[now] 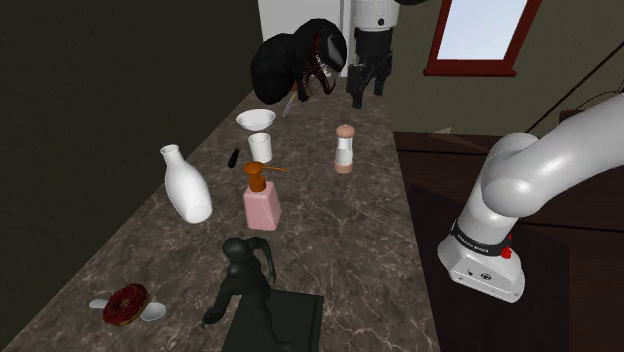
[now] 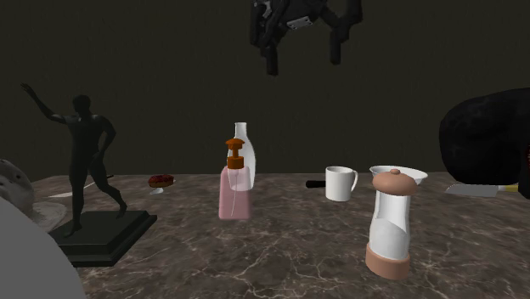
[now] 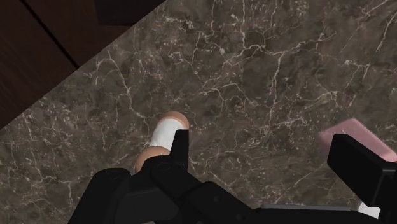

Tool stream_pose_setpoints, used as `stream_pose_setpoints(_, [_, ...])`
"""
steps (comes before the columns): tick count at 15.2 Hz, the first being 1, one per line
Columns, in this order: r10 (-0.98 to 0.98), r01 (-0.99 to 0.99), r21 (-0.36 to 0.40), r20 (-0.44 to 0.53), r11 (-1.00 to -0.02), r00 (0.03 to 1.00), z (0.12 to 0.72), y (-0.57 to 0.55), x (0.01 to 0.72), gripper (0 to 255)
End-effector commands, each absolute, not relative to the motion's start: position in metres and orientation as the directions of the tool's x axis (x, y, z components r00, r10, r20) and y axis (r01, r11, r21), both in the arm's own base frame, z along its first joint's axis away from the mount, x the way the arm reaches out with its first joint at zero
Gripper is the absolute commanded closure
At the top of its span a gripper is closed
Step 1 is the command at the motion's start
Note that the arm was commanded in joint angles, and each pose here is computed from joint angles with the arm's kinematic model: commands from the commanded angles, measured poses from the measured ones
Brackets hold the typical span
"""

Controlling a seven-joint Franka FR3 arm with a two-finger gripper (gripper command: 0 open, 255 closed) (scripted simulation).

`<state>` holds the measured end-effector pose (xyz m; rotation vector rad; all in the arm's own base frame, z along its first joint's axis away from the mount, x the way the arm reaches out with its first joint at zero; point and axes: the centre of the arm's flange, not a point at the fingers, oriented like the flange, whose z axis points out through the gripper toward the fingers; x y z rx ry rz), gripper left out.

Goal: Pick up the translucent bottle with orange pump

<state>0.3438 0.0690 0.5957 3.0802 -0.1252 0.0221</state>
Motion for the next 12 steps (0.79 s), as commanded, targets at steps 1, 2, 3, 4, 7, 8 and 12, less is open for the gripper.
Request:
stream_pose_setpoints(1, [-0.081, -0.082, 0.064, 0.02, -0.995, 0.997, 0.584, 0.091, 0.357, 0])
stream_pose_setpoints(2, [-0.081, -0.082, 0.067, 0.021, -0.994, 0.996, 0.579, 0.102, 0.363, 0])
stream_pose_setpoints(3, [-0.081, -0.082, 0.071, 0.022, -0.994, 0.996, 0.574, 0.113, 0.37, 0])
stream_pose_setpoints(4, [-0.081, -0.082, 0.074, 0.023, -0.994, 0.996, 0.57, 0.123, 0.377, 0])
stream_pose_setpoints(7, [-0.08, -0.082, 0.084, 0.027, -0.993, 0.996, 0.555, 0.155, 0.397, 0])
stream_pose_setpoints(8, [-0.08, -0.082, 0.087, 0.028, -0.993, 0.996, 0.55, 0.166, 0.404, 0])
stream_pose_setpoints(12, [-0.079, -0.082, 0.1, 0.032, -0.992, 0.996, 0.529, 0.209, 0.43, 0])
